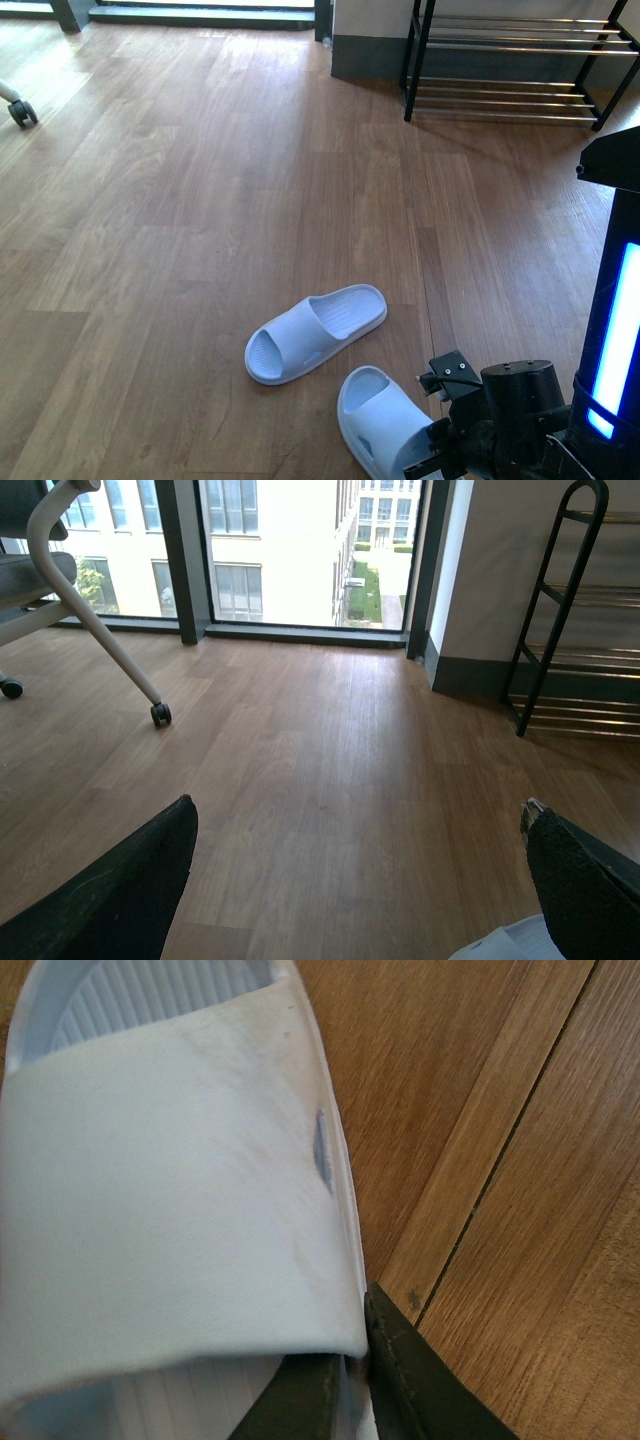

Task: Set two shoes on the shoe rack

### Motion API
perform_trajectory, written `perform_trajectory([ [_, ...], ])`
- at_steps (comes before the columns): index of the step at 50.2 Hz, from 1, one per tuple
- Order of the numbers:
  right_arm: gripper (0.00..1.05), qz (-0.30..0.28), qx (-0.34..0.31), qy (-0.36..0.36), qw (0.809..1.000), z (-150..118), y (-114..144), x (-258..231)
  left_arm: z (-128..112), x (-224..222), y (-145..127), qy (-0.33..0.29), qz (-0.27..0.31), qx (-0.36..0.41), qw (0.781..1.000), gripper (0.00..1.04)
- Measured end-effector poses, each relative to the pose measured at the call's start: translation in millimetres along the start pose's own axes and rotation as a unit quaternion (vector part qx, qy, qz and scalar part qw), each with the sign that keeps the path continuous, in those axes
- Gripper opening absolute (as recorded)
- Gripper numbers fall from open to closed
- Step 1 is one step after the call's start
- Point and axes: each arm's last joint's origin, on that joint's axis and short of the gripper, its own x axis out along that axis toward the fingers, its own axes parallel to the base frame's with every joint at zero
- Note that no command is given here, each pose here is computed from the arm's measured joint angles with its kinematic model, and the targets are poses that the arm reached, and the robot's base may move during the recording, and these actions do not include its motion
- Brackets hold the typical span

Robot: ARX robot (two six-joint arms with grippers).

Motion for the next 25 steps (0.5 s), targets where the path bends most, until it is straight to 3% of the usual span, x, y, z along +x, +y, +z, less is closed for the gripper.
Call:
perform_trajectory([
  [2,0.02,-0.002,0.001,-0.001,1.0,0.9,-0.8,-0.7,0.0,0.0,0.0,0.0,0.0,0.0,1.0,0.95],
  [15,0.02,-0.032,-0.018,-0.005,0.999,26.6,-15.6,-25.5,0.0,0.0,0.0,0.0,0.0,0.0,1.0,0.95],
  [25,0.02,-0.082,-0.089,-0.057,0.991,90.6,-42.2,-90.5,0.0,0.0,0.0,0.0,0.0,0.0,1.0,0.95],
])
